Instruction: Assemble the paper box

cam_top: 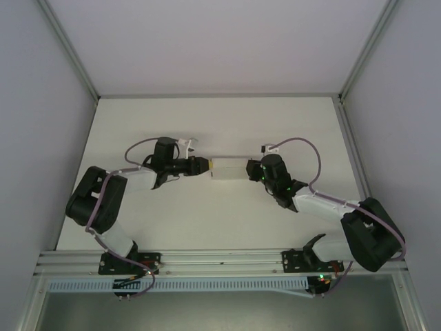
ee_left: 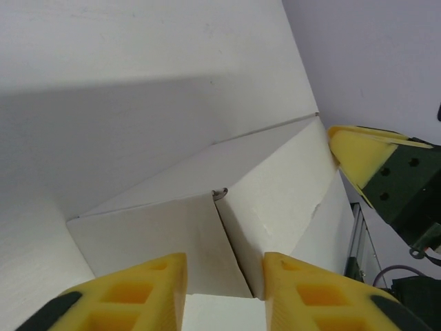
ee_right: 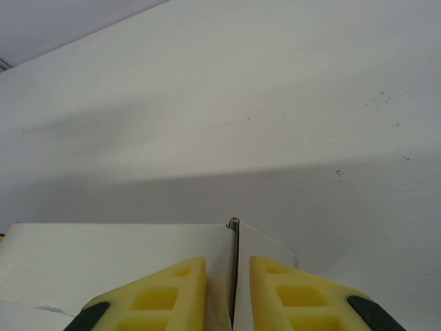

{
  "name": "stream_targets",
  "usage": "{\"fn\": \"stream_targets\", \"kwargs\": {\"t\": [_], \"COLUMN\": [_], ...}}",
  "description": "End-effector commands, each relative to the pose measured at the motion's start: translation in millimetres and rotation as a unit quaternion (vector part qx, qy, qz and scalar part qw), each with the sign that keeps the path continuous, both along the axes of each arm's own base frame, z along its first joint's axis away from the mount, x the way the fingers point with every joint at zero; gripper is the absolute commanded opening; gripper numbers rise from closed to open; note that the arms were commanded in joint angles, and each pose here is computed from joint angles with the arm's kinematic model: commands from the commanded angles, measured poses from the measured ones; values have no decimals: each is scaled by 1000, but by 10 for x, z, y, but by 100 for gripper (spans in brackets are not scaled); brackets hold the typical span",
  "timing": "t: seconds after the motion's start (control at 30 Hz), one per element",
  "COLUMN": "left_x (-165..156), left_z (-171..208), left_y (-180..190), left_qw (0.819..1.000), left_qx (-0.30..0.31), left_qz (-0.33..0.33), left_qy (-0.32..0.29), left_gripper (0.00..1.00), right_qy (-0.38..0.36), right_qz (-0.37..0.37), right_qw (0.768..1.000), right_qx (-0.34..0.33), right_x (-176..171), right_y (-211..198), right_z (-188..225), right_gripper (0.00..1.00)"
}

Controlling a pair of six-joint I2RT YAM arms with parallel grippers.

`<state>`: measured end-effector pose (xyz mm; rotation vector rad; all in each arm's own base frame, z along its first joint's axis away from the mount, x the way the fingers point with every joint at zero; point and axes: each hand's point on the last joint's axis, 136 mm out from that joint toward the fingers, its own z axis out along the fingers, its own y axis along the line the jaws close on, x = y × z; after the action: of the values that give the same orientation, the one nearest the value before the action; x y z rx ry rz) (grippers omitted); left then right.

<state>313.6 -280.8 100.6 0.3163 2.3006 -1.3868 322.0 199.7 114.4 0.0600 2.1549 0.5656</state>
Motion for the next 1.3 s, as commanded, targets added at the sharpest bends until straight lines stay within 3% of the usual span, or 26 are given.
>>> {"fn": "stream_targets", "kwargs": {"t": [0.0, 0.1, 0.13, 0.27, 0.43, 0.6, 0.63, 0.73, 0.8, 0.9, 0.97, 1.07, 1.13, 1.17, 1.23, 1.27], "left_x": [-384, -423, -434, -454, -448, -361, -329, -179, -62, 105, 206, 346, 407, 426, 454, 468], "left_z": [-952, -1094, -1125, -1167, -1193, -1024, -957, -737, -533, -160, 97, 452, 658, 751, 880, 919], "left_y": [295, 373, 393, 423, 419, 372, 352, 302, 239, 150, 116, 96, 82, 78, 111, 160], "left_qw": [984, 978, 976, 974, 973, 978, 979, 983, 987, 992, 993, 993, 993, 993, 991, 988], "left_qx": [104, 127, 133, 140, 143, 135, 133, 130, 122, 108, 103, 99, 95, 93, 101, 113], "left_qz": [32, 43, 46, 52, 52, 49, 47, 50, 48, 45, 46, 55, 56, 56, 62, 72], "left_qy": [142, 160, 164, 170, 175, 154, 146, 121, 96, 52, 21, -19, -43, -53, -70, -75], "left_gripper": [26, 3, 0, 0, 0, 0, 5, 25, 26, 45, 50, 68, 74, 81, 100, 100], "right_qy": [113, 119, 117, 91, 84, 65, 65, 80, 81, 70, 61, 51, 40, 33, 18, 8], "right_qz": [-5, -9, -5, 10, 36, 37, 37, 25, 12, 3, 3, -5, -5, -9, -1, 12], "right_qw": [992, 991, 991, 993, 994, 996, 996, 995, 995, 996, 997, 997, 998, 998, 998, 998], "right_qx": [-60, -64, -67, -72, -68, -56, -56, -62, -63, -52, -47, -49, -54, -55, -57, -60], "right_x": [-355, -391, -411, -460, -507, -437, -418, -346, -283, -164, -67, 81, 170, 220, 273, 293], "right_y": [-256, -321, -334, -400, -368, -315, -304, -290, -293, -239, -184, -128, -96, -90, -56, -21], "right_z": [-730, -833, -881, -1068, -1179, -1000, -952, -789, -657, -404, -225, 45, 215, 315, 487, 577], "right_gripper": [20, 15, 12, 1, 0, 0, 0, 20, 36, 44, 51, 56, 63, 69, 70, 76]}}
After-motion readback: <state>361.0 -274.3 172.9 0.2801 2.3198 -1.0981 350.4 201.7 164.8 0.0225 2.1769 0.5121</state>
